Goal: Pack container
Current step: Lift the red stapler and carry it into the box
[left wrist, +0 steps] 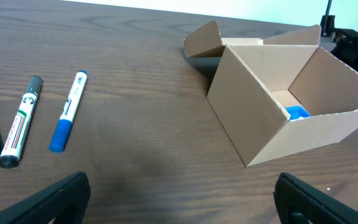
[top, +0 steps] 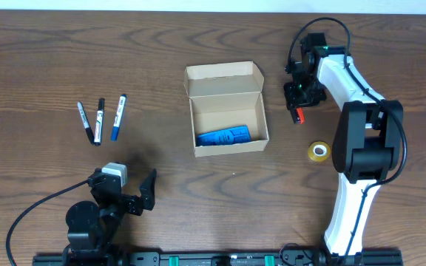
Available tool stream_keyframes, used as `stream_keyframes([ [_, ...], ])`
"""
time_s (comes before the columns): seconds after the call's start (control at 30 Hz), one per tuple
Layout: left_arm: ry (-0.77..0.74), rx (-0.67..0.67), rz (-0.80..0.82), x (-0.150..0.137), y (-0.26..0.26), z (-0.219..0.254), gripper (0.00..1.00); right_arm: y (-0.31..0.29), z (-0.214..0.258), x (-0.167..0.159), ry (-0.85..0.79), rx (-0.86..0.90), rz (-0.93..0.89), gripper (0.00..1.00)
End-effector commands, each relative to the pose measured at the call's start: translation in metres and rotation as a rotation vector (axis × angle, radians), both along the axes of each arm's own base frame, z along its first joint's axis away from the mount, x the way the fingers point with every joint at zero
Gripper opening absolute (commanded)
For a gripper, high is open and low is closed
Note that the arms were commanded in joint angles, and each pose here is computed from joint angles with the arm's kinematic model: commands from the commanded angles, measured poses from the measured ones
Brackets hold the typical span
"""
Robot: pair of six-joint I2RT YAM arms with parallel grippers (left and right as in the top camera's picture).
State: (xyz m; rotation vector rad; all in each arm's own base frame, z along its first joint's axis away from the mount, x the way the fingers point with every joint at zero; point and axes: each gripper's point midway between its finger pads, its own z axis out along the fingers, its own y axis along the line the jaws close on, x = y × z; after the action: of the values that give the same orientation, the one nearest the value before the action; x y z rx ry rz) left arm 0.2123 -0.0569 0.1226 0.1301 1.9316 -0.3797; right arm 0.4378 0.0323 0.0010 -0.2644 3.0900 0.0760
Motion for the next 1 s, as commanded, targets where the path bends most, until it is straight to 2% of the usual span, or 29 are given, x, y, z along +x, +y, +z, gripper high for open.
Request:
stream_keyframes([
  [0.0,0.017,-0.008,0.003,0.0,0.0,-0.008,0.95,0.001,0.019,0.018,-0.052,0.009,-0.015,0.14],
  [0.27,0.018,-0.008,0.004,0.0,0.0,-0.008,0.95,0.005,0.111,0.052,-0.26,0.023,-0.011,0.12],
  [0.43,0.017,-0.008,0.004,0.0,0.0,-0.008,0.95,0.023,0.164,0.054,-0.375,0.06,0.04,0.1],
  [0.63,0.017,-0.008,0.004,0.0,0.0,-0.008,0.95,0.077,0.199,0.038,-0.442,0.126,0.232,0.07],
  [0.97,0.017,-0.008,0.004,0.0,0.0,-0.008,0.95,0.18,0.193,-0.016,-0.404,0.112,0.73,0.07],
])
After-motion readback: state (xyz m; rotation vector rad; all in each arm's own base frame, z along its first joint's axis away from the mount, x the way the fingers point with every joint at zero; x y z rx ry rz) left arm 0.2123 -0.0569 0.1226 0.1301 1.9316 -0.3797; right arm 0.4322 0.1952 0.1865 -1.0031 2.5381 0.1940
